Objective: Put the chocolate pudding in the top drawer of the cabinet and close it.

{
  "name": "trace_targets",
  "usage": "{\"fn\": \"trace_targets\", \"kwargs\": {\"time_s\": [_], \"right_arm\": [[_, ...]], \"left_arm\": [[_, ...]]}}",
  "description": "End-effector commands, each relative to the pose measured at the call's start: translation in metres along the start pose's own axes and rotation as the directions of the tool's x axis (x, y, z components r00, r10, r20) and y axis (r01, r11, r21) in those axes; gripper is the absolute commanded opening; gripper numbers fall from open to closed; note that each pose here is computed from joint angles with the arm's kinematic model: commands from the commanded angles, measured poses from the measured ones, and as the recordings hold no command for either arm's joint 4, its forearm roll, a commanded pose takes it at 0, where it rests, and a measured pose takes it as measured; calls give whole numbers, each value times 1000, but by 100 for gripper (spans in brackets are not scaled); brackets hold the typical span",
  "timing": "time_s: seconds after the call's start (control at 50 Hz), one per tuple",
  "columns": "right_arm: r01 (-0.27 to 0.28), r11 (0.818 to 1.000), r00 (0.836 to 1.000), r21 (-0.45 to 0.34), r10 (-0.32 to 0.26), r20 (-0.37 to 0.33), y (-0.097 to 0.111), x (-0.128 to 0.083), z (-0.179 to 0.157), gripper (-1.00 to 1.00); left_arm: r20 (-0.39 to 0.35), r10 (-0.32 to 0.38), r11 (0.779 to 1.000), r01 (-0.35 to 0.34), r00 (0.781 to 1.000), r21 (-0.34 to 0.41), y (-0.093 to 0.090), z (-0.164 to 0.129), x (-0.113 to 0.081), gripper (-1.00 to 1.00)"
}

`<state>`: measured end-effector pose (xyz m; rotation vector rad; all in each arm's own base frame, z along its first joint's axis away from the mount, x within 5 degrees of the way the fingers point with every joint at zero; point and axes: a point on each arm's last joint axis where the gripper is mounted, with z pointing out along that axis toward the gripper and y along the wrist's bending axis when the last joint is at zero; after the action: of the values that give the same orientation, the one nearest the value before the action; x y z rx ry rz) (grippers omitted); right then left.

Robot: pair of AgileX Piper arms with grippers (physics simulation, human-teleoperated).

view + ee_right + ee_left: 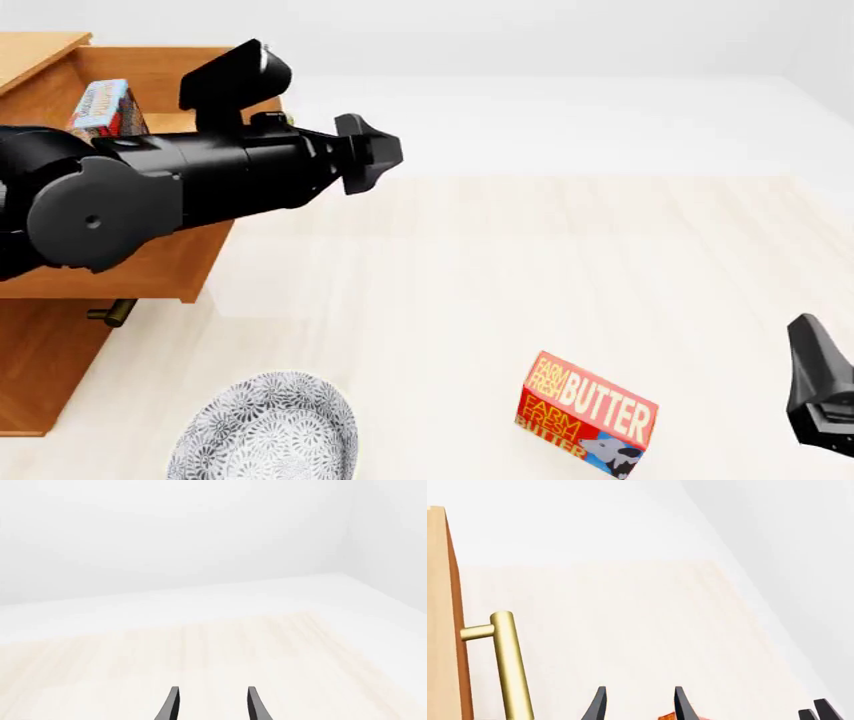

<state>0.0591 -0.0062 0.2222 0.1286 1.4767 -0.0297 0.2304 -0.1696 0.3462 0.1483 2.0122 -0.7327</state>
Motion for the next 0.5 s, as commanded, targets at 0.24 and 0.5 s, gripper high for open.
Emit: {"fn": "trace_targets", "kwargs": {"time_s": [0.24,0.5], "right_arm": [[-2,1000,1000,-1,2,-4,0,0,2,100],[-1,1000,1000,-2,1,-4,0,0,2,100]], "left_arm": [[12,-58,997,59,998,-46,20,11,6,100],[18,-69,994,70,997,-82,32,16,7,100]]}}
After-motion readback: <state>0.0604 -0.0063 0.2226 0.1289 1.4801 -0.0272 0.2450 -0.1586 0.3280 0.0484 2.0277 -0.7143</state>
